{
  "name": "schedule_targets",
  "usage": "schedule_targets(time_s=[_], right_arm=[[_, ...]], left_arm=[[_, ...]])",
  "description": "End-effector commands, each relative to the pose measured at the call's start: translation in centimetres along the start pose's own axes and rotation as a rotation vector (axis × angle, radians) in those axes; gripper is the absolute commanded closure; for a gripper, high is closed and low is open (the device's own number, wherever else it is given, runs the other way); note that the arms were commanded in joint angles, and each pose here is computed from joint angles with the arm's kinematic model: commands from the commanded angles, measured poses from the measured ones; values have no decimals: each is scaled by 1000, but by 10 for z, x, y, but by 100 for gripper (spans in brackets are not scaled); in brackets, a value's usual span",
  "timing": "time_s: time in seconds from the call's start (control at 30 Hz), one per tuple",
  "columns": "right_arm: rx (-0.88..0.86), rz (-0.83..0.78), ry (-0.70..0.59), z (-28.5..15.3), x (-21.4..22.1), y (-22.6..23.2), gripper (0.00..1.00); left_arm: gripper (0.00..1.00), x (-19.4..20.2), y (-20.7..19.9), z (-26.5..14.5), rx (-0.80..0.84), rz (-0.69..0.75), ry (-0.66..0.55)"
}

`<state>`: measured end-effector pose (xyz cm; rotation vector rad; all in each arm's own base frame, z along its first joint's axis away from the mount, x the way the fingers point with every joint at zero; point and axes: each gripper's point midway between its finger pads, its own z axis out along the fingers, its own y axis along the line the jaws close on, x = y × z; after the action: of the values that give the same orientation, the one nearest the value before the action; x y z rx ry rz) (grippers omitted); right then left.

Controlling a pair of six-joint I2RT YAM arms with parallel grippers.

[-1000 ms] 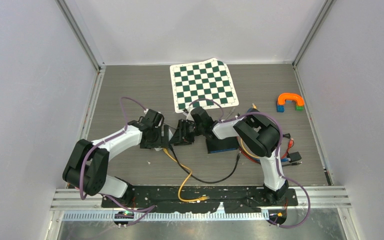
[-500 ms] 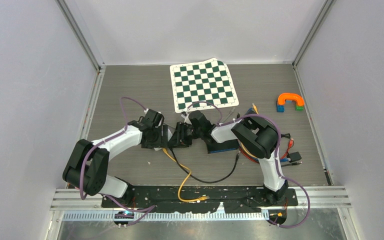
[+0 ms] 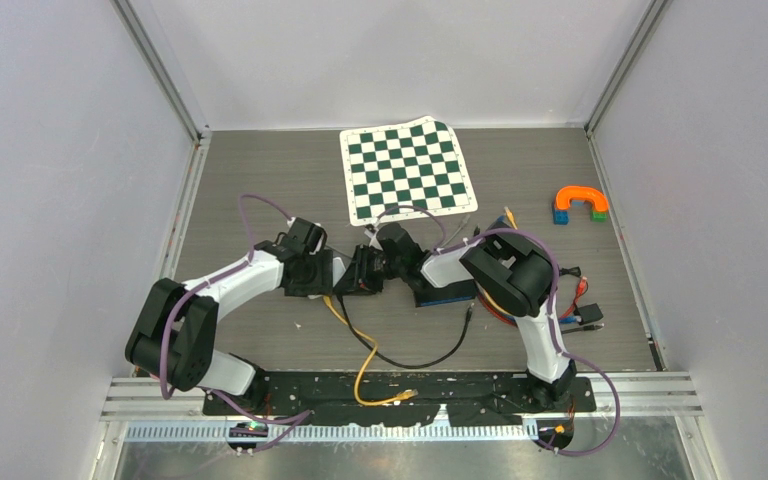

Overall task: Pull the plug from the switch port
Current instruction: Pull the connector from the switch port.

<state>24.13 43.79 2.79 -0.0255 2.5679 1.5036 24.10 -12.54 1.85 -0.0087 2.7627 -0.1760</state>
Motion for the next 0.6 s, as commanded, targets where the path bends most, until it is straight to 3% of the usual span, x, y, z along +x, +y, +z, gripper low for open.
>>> schedule_targets(time_s=[0.0,0.13,0.37,0.57], right_arm=[[49,7,-42,8,1,-12,66],[58,41,-65,11,-3,-14,69],[90,27,-54,14,-4,-18,94],[98,-99,18,11,6,-12,95]], left_arm=[[40,1,-4,4,30,11,2],[41,2,-4,4,32,12,4],[42,2,-5,4,34,11,5],[42,1,-6,4,41,7,1]])
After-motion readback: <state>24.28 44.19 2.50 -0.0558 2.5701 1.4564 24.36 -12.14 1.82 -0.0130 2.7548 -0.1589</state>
